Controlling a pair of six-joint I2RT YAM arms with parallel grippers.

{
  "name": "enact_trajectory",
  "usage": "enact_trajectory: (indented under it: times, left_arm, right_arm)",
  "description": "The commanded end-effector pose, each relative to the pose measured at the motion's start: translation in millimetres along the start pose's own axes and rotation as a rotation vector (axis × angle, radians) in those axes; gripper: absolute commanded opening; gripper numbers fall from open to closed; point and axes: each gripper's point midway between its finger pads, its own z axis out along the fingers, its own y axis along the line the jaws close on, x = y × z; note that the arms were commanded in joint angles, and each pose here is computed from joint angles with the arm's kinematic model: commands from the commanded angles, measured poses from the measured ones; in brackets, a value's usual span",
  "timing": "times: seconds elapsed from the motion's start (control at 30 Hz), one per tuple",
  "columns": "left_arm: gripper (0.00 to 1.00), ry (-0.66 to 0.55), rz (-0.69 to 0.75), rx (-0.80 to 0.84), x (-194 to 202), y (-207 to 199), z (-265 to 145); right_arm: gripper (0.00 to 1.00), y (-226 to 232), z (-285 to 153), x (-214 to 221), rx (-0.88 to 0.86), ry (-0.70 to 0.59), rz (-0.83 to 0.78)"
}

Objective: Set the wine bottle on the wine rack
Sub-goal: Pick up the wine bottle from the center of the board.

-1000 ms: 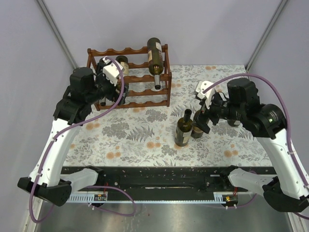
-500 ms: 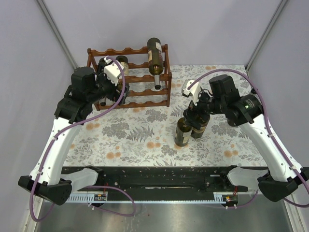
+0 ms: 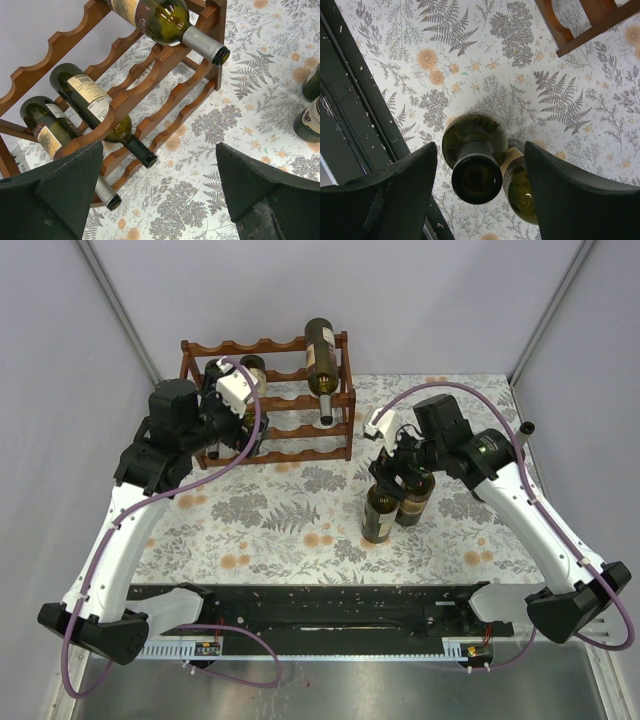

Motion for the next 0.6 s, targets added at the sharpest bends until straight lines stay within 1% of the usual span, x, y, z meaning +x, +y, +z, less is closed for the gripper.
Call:
enact_trajectory:
  times: [0.0,0.27,0.43,0.53,0.57]
  left_arm:
    - [0.99,-0.042,0.031,-0.016,-8.6,3.4,1.8]
    - [0.99,-0.036,0.038,-0.016,-4.8,2.5,1.4]
    - [0.99,-0.033,0.029,0.007,-1.0,-2.6,3.7]
    - [0.99,-0.037,0.006,0.048,3.5,-11.9,8.0]
    - [0.99,-0.035,-0.002,0.062,5.5,-14.8,9.8]
  right_arm:
    - [0.76,-6.0,5.5,-2.9,0.017,-0.015,-0.01]
    - [0.59,-4.4,7.7,2.3,0.011,0.001,0.006]
    - [0.46,-0.6,9.6,1.8,-0.011,-0.004,0.022]
    - [0.34,0.8,8.9,-1.6,-0.021,-0.011,0.026]
    - [0.27,0.9,7.5,-3.5,-0.021,-0.014,0.026]
